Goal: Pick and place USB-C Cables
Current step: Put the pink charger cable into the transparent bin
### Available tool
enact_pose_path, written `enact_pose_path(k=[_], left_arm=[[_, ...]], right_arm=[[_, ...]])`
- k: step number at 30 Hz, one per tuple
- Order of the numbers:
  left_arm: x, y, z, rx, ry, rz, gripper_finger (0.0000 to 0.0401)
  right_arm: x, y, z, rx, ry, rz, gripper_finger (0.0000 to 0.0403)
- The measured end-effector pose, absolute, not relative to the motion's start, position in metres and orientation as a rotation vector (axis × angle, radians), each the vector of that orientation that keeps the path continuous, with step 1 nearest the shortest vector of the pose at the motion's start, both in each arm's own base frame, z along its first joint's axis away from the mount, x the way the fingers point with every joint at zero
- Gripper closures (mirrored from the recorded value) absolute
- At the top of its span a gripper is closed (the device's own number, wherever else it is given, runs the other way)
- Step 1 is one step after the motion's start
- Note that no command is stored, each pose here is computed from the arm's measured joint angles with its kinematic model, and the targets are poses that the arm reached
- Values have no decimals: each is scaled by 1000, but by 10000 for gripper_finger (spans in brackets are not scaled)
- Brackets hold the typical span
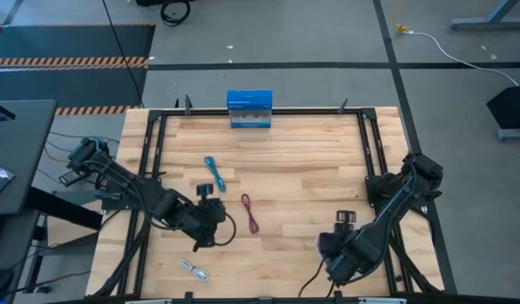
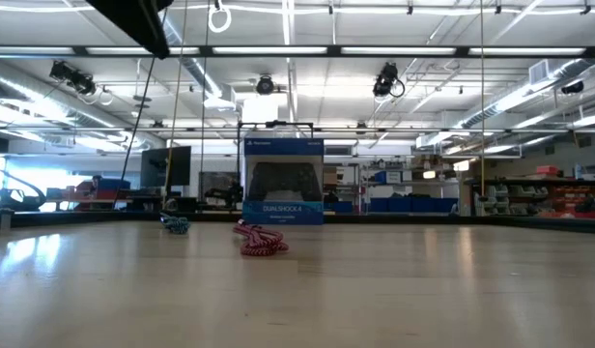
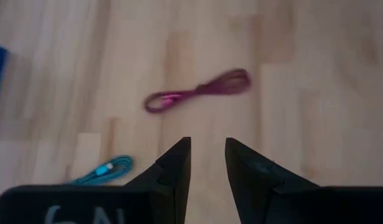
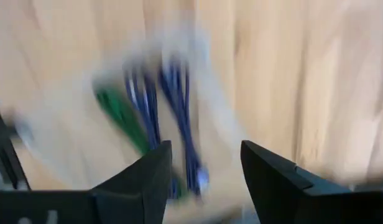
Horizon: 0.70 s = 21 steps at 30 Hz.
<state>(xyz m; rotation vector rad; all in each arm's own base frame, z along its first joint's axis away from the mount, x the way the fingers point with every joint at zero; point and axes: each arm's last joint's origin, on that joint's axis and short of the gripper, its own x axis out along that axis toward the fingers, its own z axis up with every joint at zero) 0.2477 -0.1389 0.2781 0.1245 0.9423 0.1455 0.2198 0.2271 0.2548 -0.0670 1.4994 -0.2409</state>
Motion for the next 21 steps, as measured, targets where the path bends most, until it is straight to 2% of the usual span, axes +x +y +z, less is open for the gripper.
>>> enact_pose_path(k=[3, 6, 12, 21], left_arm=[[243, -143, 277, 163, 968, 102, 293], [240, -147, 277, 173, 976, 93, 293], [240, -144, 277, 155, 945, 176, 293], [224, -150, 282, 183, 889, 272, 293]], right_arm=[[241, 226, 261, -13, 1289, -267, 210], [267, 215, 254, 99, 1181, -292, 216], [321, 191, 246, 257, 916, -193, 222], [350, 132, 204, 354, 779, -247, 222]])
